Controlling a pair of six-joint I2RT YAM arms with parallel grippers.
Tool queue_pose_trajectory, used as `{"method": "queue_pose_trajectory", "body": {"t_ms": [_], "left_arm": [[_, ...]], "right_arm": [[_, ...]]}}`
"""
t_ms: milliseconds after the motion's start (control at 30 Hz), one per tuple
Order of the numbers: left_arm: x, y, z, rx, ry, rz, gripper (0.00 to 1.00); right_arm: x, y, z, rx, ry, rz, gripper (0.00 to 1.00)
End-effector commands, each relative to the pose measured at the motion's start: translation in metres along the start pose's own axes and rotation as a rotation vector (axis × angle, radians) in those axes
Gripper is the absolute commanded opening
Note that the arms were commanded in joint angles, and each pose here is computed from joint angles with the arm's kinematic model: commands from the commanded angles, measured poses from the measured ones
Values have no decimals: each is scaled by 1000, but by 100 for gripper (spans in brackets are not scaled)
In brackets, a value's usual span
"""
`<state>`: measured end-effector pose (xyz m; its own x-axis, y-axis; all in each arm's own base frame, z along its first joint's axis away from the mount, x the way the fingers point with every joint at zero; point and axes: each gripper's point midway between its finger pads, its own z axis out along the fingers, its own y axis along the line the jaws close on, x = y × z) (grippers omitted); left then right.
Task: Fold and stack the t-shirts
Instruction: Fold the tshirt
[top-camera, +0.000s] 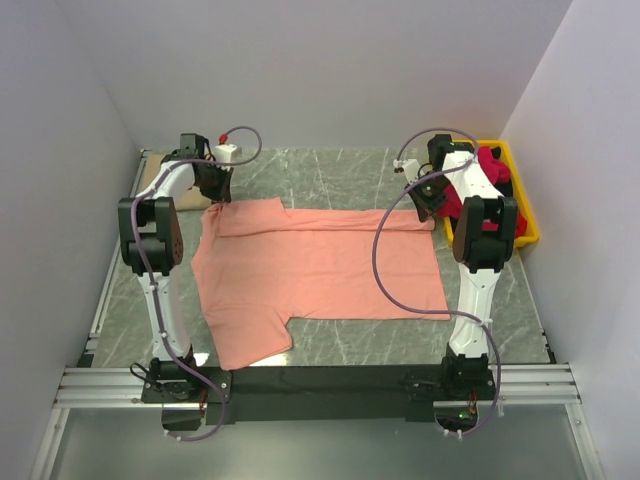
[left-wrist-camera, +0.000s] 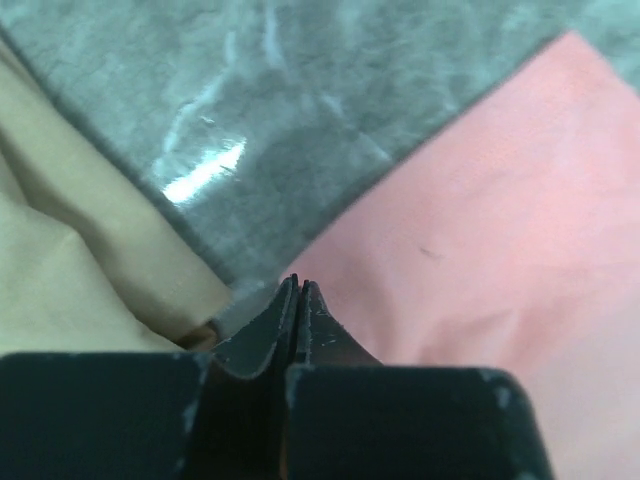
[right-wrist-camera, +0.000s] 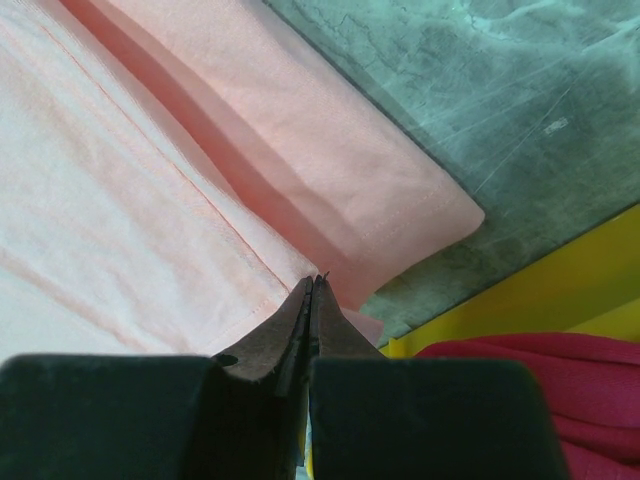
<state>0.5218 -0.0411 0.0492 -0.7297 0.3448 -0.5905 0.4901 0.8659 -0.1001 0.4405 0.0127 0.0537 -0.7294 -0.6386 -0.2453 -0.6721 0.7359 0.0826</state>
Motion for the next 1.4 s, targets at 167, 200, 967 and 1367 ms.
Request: {"method": "queue_pose_trajectory", "body": {"t_ms": [167, 200, 967, 1367], "left_arm": [[-45, -49, -94, 177, -222, 148, 0], [-39, -56, -101, 191, -227, 191, 0], [120, -111, -112, 337, 51, 459, 31], [28, -126, -78, 246, -104, 302, 50]], "right_arm": [[-4, -3, -29, 69, -42, -48, 0], [-3, -3, -30, 71, -44, -48, 0], [49, 22, -4, 64, 80, -194, 36], [-5, 36, -30, -42, -69, -38, 26]]}}
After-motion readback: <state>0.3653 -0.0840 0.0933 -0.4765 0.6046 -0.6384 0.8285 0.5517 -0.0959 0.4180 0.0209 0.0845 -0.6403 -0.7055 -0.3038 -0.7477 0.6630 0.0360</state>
